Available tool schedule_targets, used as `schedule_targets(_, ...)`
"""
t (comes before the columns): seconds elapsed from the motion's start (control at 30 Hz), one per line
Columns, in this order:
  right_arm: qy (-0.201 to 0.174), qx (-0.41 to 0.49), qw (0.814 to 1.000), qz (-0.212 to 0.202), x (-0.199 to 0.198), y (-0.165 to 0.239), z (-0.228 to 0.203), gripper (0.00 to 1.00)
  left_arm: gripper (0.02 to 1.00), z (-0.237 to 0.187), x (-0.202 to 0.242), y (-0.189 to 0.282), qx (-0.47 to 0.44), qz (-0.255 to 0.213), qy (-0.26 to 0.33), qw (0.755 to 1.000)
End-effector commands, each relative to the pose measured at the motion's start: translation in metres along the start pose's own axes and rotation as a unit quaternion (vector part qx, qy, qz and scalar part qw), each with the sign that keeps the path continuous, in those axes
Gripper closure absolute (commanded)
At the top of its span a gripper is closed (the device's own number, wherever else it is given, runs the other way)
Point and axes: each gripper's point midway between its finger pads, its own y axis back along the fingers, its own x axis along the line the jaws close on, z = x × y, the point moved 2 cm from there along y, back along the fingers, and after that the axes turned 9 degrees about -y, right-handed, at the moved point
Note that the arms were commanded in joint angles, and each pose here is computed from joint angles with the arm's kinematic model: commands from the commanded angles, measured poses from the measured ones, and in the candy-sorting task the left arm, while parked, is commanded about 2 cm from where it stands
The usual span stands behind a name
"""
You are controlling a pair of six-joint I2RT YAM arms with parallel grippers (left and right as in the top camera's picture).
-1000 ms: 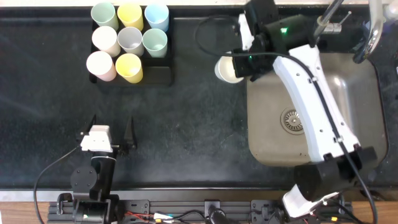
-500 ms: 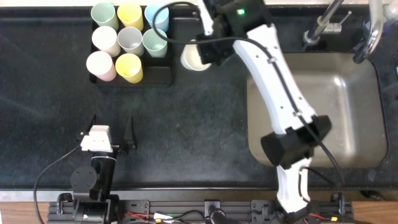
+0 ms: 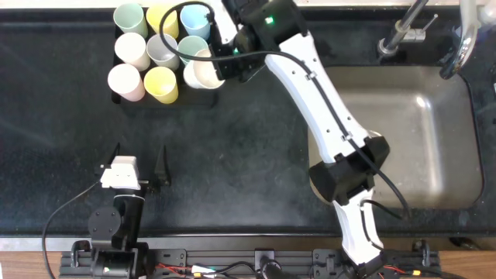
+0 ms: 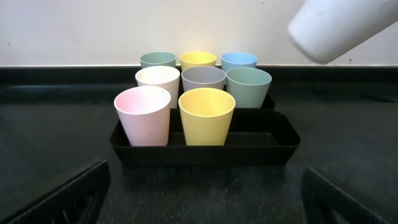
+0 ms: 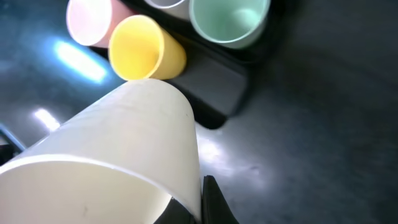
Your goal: Store Cups
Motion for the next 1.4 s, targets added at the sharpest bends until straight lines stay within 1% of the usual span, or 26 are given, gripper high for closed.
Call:
schedule_targets(0.03,-0.017,0.022,0.999,0.035,0.012,-0.013,-0.002,0.958,0.018,0.001,-0.003,0.0,-0.003,-0.009,-0.011,1.0)
schedule_targets(0.17,-0.038,0.041,0.998,0.028,0.011,-0.03,-0.007,0.963,0.02,0.001,-0.003,0.0,-0.003,-0.009,-0.011,1.0)
schedule_targets(0.33,-0.081,0.041,0.996,0.004,0.001,-0.046,-0.004,0.958,0.018,0.001,-0.003,0.0,-0.003,-0.009,-0.011,1.0)
schedule_targets(0.6,-0.115,0.012,0.993,0.017,0.003,-0.061,0.014,0.958,0.018,0.001,-0.003,0.0,-0.003,-0.009,-0.011,1.0)
schedule_targets(0.8,-0.13,0.048,0.99,-0.001,-0.009,-0.08,0.002,0.958,0.018,0.001,-0.003,0.0,-0.003,-0.009,-0.011,1.0)
schedule_targets(1.1,-0.134,0.053,0.989,-0.027,-0.019,-0.083,-0.002,0.958,0.018,0.001,-0.003,0.0,-0.003,-0.009,-0.011,1.0)
schedule_targets(1.4,-0.136,0.058,0.988,-0.032,-0.027,-0.102,-0.001,0.958,0.02,0.001,-0.003,0.0,-0.003,-0.009,-0.011,1.0)
